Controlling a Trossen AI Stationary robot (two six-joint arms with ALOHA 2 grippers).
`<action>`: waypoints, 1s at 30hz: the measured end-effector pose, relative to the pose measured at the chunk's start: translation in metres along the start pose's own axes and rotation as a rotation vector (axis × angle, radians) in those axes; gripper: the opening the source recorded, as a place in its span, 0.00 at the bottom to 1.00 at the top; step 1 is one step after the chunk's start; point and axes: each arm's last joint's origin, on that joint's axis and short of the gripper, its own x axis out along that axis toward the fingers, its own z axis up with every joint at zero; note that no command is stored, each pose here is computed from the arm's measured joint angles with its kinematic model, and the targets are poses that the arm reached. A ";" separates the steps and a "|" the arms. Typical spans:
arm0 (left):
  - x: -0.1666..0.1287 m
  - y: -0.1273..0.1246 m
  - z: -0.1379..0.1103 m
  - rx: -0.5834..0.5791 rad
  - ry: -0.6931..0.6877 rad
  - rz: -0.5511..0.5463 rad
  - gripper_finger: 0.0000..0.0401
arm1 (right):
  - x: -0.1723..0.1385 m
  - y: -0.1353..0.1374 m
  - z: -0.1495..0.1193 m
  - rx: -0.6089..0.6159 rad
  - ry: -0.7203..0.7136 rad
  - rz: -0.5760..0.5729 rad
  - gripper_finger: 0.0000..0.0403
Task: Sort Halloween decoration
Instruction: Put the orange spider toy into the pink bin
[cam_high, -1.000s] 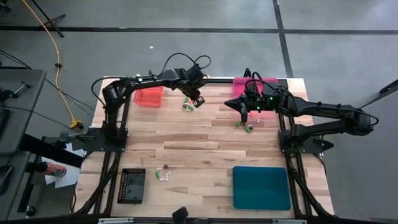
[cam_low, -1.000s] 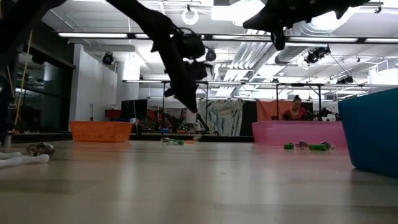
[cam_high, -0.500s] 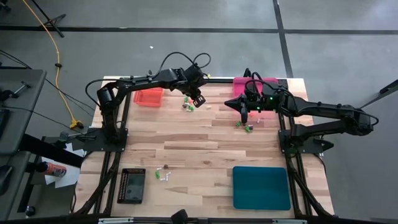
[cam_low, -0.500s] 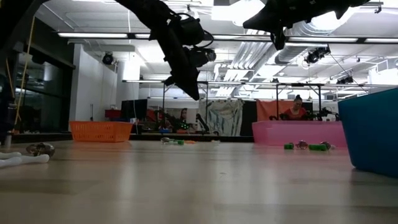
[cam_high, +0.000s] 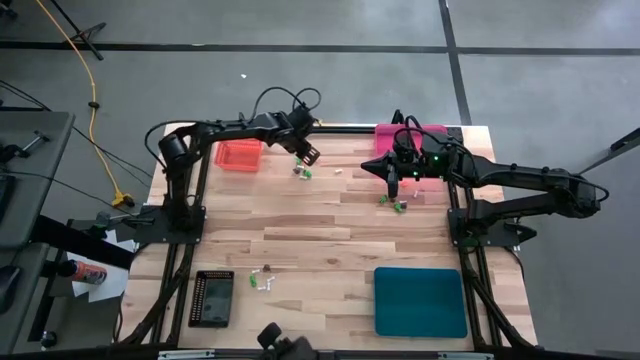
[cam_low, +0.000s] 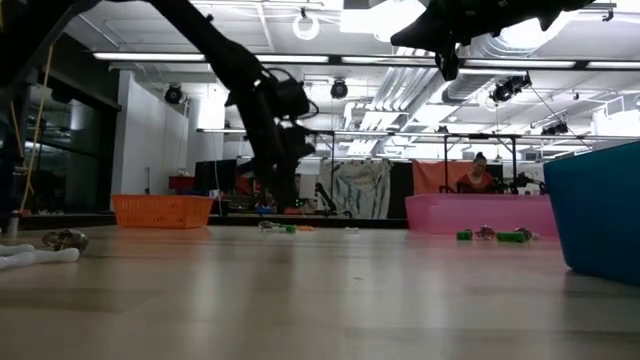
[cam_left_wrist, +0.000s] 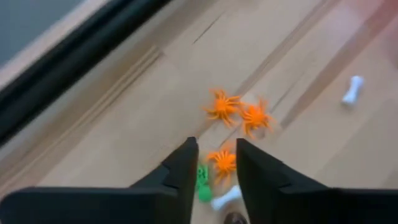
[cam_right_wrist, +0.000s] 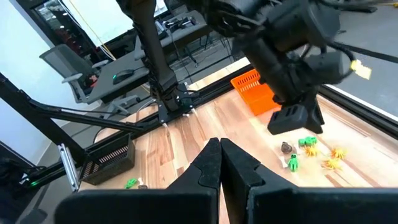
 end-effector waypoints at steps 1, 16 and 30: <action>0.005 0.000 -0.001 0.000 0.012 -0.005 0.28 | 0.000 0.000 0.000 0.000 0.000 0.000 0.00; 0.032 -0.002 -0.006 0.021 0.087 -0.040 0.46 | 0.000 -0.001 0.000 0.071 -0.011 -0.025 0.00; 0.043 -0.012 -0.014 0.112 0.122 -0.018 0.31 | 0.000 -0.001 0.000 0.087 -0.015 -0.034 0.00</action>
